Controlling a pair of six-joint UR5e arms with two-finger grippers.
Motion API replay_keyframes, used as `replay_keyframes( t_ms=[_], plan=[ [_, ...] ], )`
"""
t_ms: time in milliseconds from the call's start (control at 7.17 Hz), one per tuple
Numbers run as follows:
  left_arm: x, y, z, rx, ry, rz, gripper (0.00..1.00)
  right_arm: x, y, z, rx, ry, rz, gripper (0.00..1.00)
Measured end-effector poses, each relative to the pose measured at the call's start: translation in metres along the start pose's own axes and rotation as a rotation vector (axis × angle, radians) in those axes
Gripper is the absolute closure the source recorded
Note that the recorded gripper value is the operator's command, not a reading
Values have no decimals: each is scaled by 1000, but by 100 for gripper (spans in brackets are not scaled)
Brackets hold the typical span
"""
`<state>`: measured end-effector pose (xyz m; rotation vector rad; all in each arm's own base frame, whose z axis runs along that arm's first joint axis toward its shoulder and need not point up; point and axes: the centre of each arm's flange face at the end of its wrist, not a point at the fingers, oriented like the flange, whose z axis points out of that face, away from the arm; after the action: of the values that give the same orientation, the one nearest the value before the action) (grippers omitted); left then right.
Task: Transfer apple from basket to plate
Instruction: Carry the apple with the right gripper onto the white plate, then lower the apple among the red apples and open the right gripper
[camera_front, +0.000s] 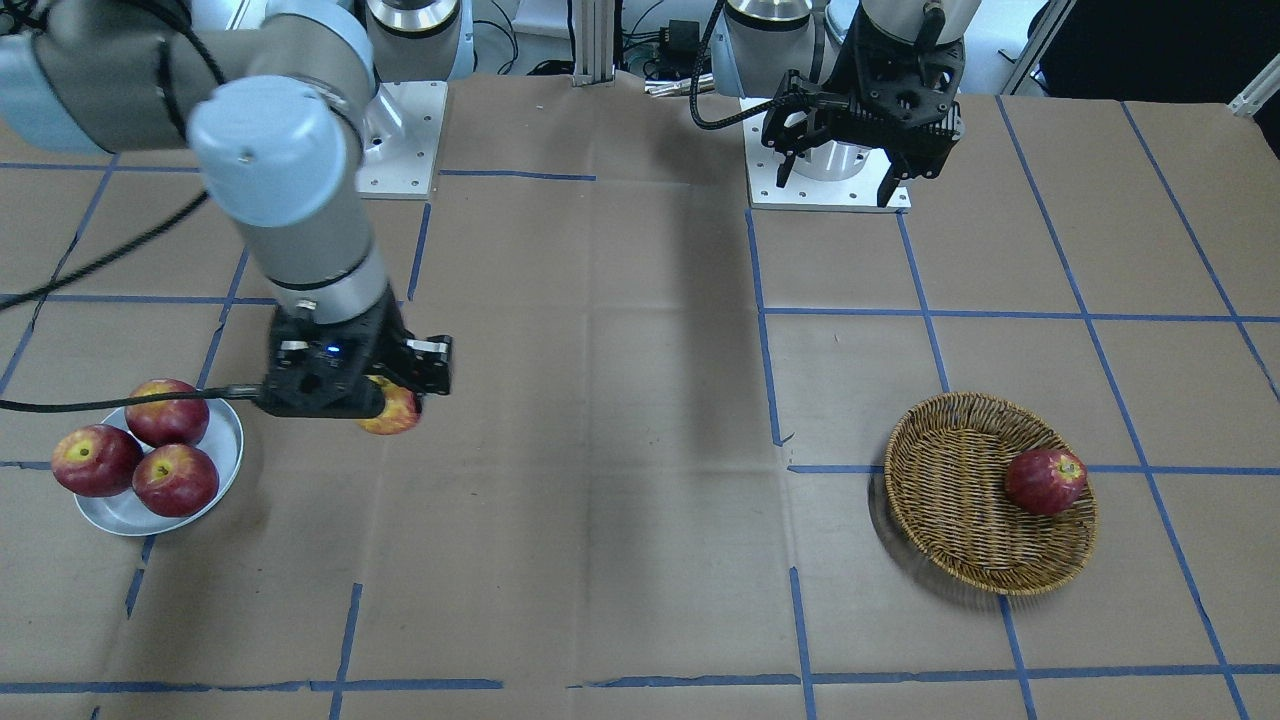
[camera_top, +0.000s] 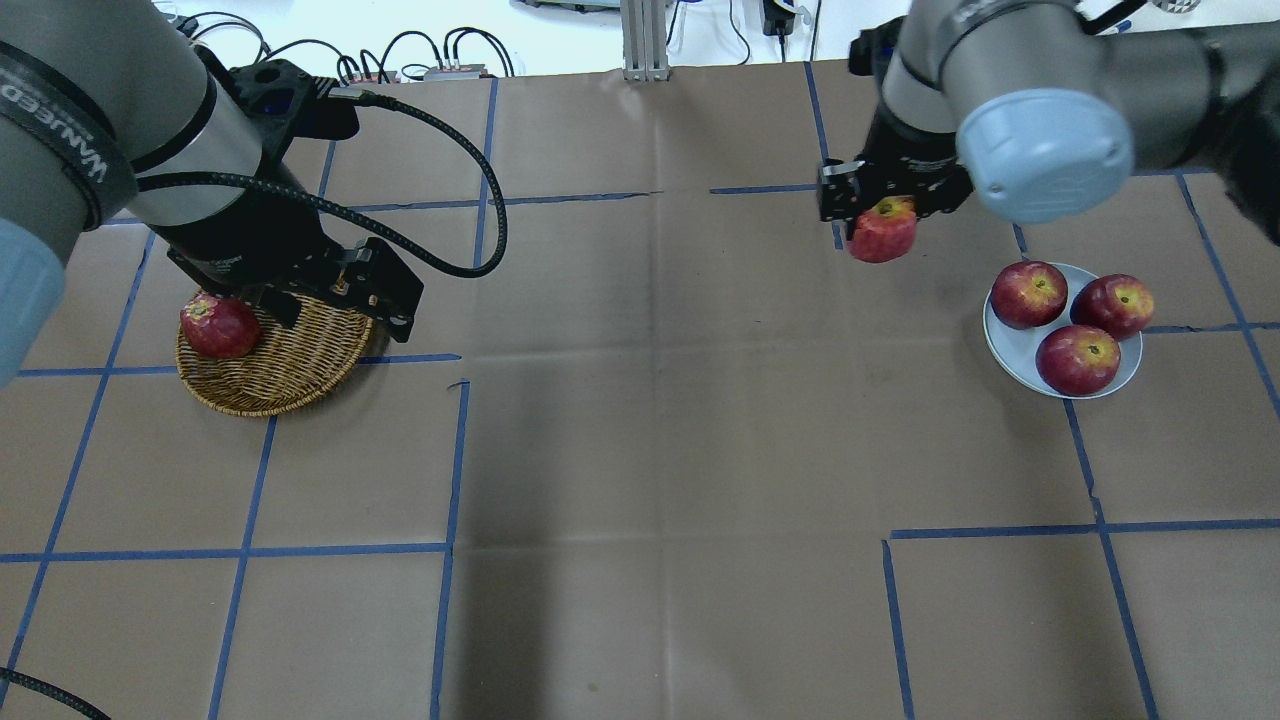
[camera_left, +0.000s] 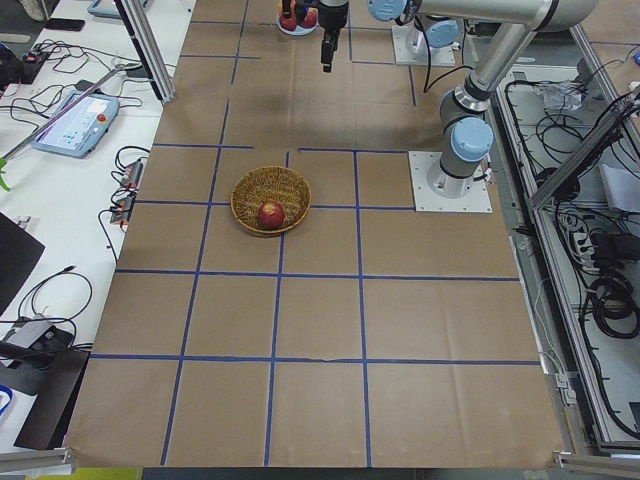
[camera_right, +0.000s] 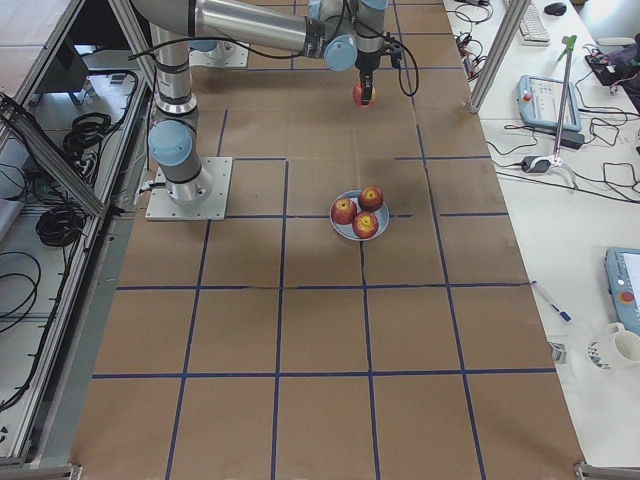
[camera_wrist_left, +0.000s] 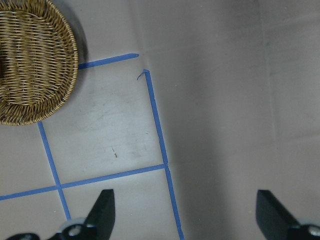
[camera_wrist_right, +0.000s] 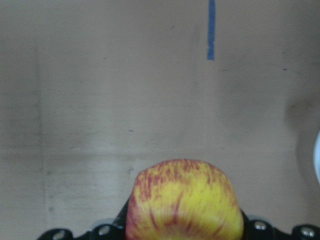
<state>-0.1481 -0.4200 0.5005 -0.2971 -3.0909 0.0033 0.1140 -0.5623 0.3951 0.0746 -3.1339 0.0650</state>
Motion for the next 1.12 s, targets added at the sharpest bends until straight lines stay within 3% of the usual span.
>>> replay_keyframes(
  t_ms=[419,1116],
  plan=[
    [0,-1,0,1,0,0,1,159,10,0,-14,-8,-111,54],
    [-1,-2,1,-1,-1,-1,1,230,3,85,-22,-19,-198,55]
  ],
)
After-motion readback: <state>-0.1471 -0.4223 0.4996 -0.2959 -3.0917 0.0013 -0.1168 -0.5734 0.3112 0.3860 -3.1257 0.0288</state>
